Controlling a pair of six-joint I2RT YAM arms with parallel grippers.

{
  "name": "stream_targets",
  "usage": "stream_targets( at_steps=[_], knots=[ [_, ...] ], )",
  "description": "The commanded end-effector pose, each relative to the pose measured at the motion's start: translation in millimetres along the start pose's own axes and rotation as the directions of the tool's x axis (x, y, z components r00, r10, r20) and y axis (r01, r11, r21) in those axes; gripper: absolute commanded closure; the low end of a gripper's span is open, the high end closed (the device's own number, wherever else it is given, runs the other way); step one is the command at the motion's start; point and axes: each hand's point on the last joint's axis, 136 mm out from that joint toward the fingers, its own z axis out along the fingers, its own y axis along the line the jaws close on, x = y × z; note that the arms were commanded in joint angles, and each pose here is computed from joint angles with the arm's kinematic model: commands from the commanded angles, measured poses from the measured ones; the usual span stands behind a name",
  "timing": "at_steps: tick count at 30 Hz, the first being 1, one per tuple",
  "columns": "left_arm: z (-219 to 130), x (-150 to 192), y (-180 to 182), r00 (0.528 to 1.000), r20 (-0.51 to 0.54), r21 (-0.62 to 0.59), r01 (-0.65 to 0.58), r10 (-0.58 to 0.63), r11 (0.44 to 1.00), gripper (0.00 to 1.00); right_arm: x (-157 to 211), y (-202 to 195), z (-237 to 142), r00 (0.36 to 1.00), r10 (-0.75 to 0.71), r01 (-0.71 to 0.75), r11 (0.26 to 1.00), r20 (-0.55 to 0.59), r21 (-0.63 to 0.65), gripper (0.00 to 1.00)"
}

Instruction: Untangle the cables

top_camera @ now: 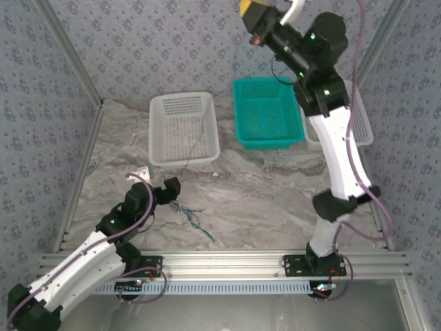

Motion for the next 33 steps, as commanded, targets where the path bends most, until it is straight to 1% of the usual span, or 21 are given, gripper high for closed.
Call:
stream_targets(
  at_steps=[1, 3, 6, 8, 9, 12, 15, 18, 19, 20, 22, 24, 27, 31, 33],
  knots=[
    [-11, -3, 5, 0.998, -0.021, -0.037, -0.053, 0.052, 0.998, 0.02, -6, 26, 21, 0.994, -0.051, 0.064, 0.988, 0.095, -0.138, 1.00],
    [-14, -7, 2, 0.999, 0.002, -0.012, -0.035, 0.035, 0.999, 0.02, -4, 18, 36, 0.981, -0.062, 0.090, 0.984, 0.181, -0.152, 1.00],
    [-14, -7, -2, 0.999, 0.027, 0.029, -0.019, 0.018, 0.999, 0.01, 6, -11, 56, 0.948, -0.076, 0.110, 0.990, 0.309, -0.094, 1.00],
    [-13, -3, 0, 1.000, 0.021, 0.026, -0.018, 0.017, 1.000, 0.01, 21, -15, 65, 0.931, -0.091, 0.140, 0.983, 0.354, -0.117, 1.00],
    [-13, -2, 2, 1.000, 0.015, 0.020, -0.019, 0.019, 1.000, 0.01, 30, -16, 70, 0.934, -0.082, 0.135, 0.982, 0.347, -0.131, 1.00],
    [-10, 6, 5, 1.000, -0.006, 0.017, -0.021, 0.021, 1.000, 0.01, 72, -17, 86, 0.961, -0.061, 0.117, 0.974, 0.271, -0.195, 1.00],
    [-11, 6, -6, 1.000, -0.016, 0.068, -0.024, 0.025, 0.997, 0.01, 117, -11, 98, 0.988, -0.094, 0.118, 0.972, 0.126, -0.205, 1.00],
    [-21, -9, -36, 0.998, 0.004, 0.198, -0.056, 0.056, 0.979, 0.04, 159, -17, 105, 0.999, -0.027, 0.021, 0.980, -0.027, -0.196, 1.00],
    [-25, -17, -44, 0.997, 0.023, 0.233, -0.072, 0.069, 0.970, 0.05, 173, -21, 106, 0.997, 0.022, -0.037, 0.980, -0.078, -0.194, 1.00],
    [-29, -24, -50, 0.996, 0.042, 0.248, -0.086, 0.077, 0.965, 0.06, 185, -25, 106, 0.990, 0.064, -0.087, 0.979, -0.124, -0.185, 1.00],
    [-34, -40, -61, 0.990, 0.092, 0.275, -0.132, 0.111, 0.952, 0.05, 202, -28, 105, 0.974, 0.108, -0.142, 0.977, -0.201, -0.160, 1.00],
    [-37, -59, -78, 0.978, 0.137, 0.299, -0.193, 0.158, 0.935, 0.05, 209, -30, 102, 0.961, 0.128, -0.162, 0.979, -0.244, -0.127, 1.00],
    [-30, -94, -110, 0.959, 0.182, 0.325, -0.268, 0.218, 0.907, 0.05, 204, -25, 94, 0.941, 0.186, -0.216, 0.973, -0.283, -0.078, 1.00],
    [0, -139, -150, 0.932, 0.252, 0.351, -0.338, 0.260, 0.873, 0.03, 191, -12, 81, 0.923, 0.215, -0.245, 0.968, -0.320, -0.056, 1.00],
    [18, -161, -167, 0.915, 0.308, 0.360, -0.366, 0.261, 0.858, 0.01, 188, -5, 76, 0.915, 0.221, -0.253, 0.966, -0.338, -0.053, 1.00]
  ],
)
